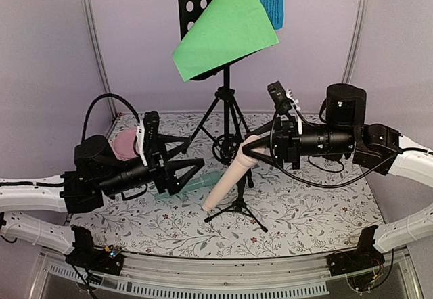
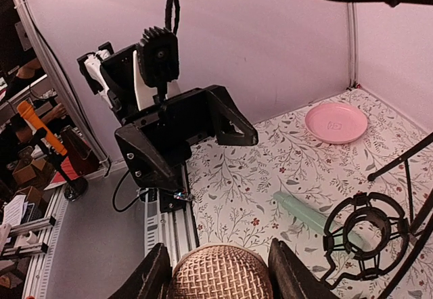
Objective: Pack up the instrument practice props
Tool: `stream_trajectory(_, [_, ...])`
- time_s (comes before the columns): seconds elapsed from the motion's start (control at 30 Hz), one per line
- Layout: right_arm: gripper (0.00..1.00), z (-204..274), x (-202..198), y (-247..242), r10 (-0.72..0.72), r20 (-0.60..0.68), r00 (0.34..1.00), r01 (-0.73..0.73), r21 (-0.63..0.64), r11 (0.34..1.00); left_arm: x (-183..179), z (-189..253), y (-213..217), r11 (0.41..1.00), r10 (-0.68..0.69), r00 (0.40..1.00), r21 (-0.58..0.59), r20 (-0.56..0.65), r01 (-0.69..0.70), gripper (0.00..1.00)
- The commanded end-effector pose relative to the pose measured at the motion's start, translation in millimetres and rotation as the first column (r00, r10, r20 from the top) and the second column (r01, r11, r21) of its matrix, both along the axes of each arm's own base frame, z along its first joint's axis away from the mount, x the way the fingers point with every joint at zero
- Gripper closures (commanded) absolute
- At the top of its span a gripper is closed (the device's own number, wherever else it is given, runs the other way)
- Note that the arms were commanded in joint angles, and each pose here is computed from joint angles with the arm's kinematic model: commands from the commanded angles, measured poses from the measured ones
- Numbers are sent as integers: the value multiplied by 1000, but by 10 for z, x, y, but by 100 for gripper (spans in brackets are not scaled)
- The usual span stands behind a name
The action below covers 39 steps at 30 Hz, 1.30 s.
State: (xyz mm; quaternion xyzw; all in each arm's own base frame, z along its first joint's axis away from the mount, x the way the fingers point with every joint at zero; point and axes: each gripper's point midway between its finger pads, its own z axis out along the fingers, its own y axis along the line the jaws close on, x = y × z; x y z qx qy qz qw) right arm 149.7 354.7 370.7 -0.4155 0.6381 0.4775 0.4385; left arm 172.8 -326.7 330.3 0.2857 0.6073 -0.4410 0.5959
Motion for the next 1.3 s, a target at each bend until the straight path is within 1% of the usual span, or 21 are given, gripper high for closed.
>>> stream_trajectory(0.0, [52, -33, -314, 127, 207, 3, 978, -207, 44, 977, -572, -193, -227, 959, -260, 956, 150, 135, 239, 15])
stream_trajectory(0.17, [52, -100, -408, 141, 268, 12, 963, -268, 55, 962, -887, -294, -345, 896, -434, 893, 165, 119, 413, 18])
stream_trajectory(0.23, [52, -119, -427, 138, 279, 17, 960, -280, 54, 959, -936, -337, -409, 879, -464, 881, 173, 96, 444, 19])
stream_trajectory(0.33, [51, -131, -479, 127, 305, 26, 952, -306, 63, 950, -888, -438, -531, 880, -451, 891, 193, 49, 435, 21])
stream_trajectory(0.4, [51, -136, -509, 119, 322, 27, 946, -323, 66, 944, -879, -469, -624, 874, -460, 887, 190, 29, 447, 25])
stream_trajectory(0.63, [51, -179, -545, 88, 333, 31, 942, -334, 68, 940, -1111, -415, -917, 808, -579, 815, 154, 29, 569, 42])
stream_trajectory(0.73, [51, -203, -571, 74, 342, 31, 939, -344, 62, 937, -1070, -366, -968, 822, -560, 828, 139, 20, 552, 52])
stream_trajectory(0.83, [50, -221, -593, 56, 349, 34, 936, -351, 60, 935, -1016, -342, -968, 842, -530, 848, 125, 11, 525, 55])
stream_trajectory(0.97, [50, -208, -608, 47, 357, 40, 933, -359, 68, 931, -991, -304, -953, 854, -513, 858, 98, -2, 511, 56])
stream_trajectory(1.17, [50, -175, -642, 22, 366, 49, 929, -369, 81, 926, -896, -384, -990, 874, -472, 881, 109, -35, 473, 66])
stream_trajectory(1.27, [50, -168, -654, 7, 366, 55, 929, -370, 85, 925, -900, -404, -1004, 873, -475, 879, 109, -39, 476, 76])
